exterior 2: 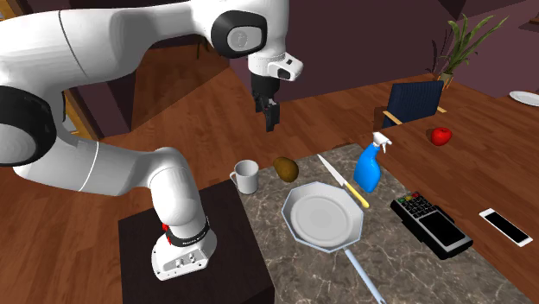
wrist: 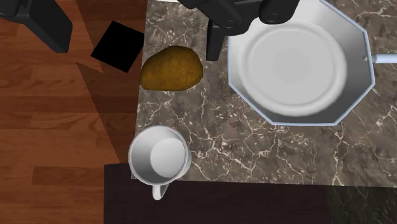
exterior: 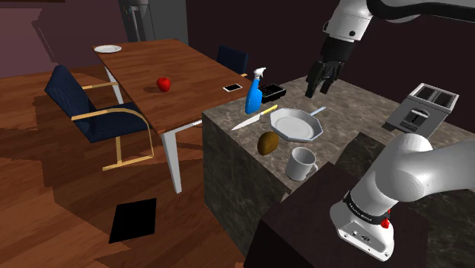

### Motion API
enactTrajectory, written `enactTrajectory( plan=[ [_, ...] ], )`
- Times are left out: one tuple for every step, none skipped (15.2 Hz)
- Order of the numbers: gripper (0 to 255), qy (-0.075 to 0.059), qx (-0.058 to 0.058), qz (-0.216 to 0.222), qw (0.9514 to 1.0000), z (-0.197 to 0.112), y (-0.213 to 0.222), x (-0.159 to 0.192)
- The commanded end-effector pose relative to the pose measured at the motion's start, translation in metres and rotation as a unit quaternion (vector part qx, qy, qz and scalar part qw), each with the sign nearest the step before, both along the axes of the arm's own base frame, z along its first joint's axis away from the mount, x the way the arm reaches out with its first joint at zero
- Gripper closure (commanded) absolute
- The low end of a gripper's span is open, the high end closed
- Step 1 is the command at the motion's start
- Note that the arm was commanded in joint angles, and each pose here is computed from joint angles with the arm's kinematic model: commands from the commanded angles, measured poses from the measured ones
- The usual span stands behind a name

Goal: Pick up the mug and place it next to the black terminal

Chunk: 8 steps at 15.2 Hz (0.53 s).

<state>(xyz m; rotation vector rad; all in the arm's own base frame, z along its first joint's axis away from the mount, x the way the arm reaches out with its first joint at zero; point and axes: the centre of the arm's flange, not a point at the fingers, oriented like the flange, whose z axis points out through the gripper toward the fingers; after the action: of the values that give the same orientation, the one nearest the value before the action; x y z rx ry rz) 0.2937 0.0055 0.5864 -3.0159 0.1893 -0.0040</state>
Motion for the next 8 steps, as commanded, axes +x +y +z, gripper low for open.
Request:
enactTrajectory(
  plan=[
    [0, 0.000, 0.000, 0.000, 1.0000, 0.000, 0.000, 0.000],
    [0, 0.003, -0.002, 0.004, 1.0000, -0.013, 0.001, -0.002],
    [0, 0.006, -0.003, 0.009, 0.9999, -0.026, 0.002, -0.003],
    [0, 0.009, -0.005, 0.013, 0.9999, -0.039, 0.003, -0.005],
    [0, 0.012, -0.006, 0.017, 0.9998, -0.051, 0.004, -0.007],
    [0, 0.014, -0.008, 0.022, 0.9996, -0.064, 0.004, -0.008],
    [0, 0.017, -0.009, 0.026, 0.9995, -0.077, 0.005, -0.010],
    [0, 0.020, -0.011, 0.030, 0.9993, -0.090, 0.006, -0.012]
  ],
)
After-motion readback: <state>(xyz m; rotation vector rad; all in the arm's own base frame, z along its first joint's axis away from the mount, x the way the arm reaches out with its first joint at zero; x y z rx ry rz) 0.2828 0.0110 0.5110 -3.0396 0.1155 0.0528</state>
